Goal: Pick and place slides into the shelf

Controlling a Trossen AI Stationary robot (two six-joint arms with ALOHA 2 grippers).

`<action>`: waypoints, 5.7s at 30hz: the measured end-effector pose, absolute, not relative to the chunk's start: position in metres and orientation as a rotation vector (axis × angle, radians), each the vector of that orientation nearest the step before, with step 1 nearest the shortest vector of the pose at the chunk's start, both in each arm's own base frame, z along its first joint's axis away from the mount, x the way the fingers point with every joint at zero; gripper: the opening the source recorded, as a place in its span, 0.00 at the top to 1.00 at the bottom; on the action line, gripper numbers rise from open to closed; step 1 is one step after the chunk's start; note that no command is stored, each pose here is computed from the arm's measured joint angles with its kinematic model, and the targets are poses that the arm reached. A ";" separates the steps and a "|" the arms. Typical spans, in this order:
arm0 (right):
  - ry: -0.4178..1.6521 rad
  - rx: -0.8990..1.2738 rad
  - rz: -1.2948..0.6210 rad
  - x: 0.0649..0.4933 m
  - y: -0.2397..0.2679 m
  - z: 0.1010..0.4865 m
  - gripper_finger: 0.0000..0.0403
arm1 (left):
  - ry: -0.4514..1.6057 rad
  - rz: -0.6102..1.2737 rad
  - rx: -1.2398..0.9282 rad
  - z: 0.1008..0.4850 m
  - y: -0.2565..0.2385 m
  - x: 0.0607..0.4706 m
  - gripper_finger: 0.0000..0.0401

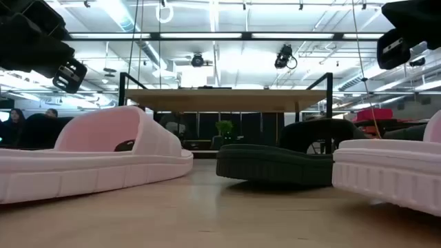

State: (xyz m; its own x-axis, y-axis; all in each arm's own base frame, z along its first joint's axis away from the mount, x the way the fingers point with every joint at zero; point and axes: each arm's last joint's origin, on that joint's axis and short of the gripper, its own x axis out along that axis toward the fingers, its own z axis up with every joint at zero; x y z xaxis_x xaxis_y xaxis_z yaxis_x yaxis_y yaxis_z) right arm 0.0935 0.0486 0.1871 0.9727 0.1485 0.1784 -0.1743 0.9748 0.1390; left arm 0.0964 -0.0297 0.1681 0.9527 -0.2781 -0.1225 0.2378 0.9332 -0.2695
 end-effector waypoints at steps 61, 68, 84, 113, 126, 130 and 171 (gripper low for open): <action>-0.168 0.155 0.164 0.093 0.049 0.187 0.97 | 0.160 -0.265 -0.255 0.168 -0.030 0.096 0.90; -0.168 0.155 0.164 0.094 0.049 0.187 0.97 | 0.160 -0.265 -0.255 0.168 -0.030 0.096 0.93; -0.168 0.155 0.164 0.093 0.049 0.187 0.97 | 0.160 -0.265 -0.255 0.168 -0.030 0.096 0.90; -0.168 0.155 0.164 0.094 0.049 0.187 0.97 | 0.160 -0.265 -0.255 0.168 -0.030 0.096 0.93; -0.168 0.155 0.164 0.094 0.049 0.187 0.97 | 0.160 -0.265 -0.255 0.168 -0.030 0.096 0.90; -0.168 0.155 0.164 0.093 0.049 0.187 0.97 | 0.160 -0.265 -0.255 0.168 -0.030 0.096 0.91; -0.168 0.155 0.164 0.094 0.049 0.187 0.97 | -0.022 -0.184 -0.263 0.224 -0.030 0.107 0.77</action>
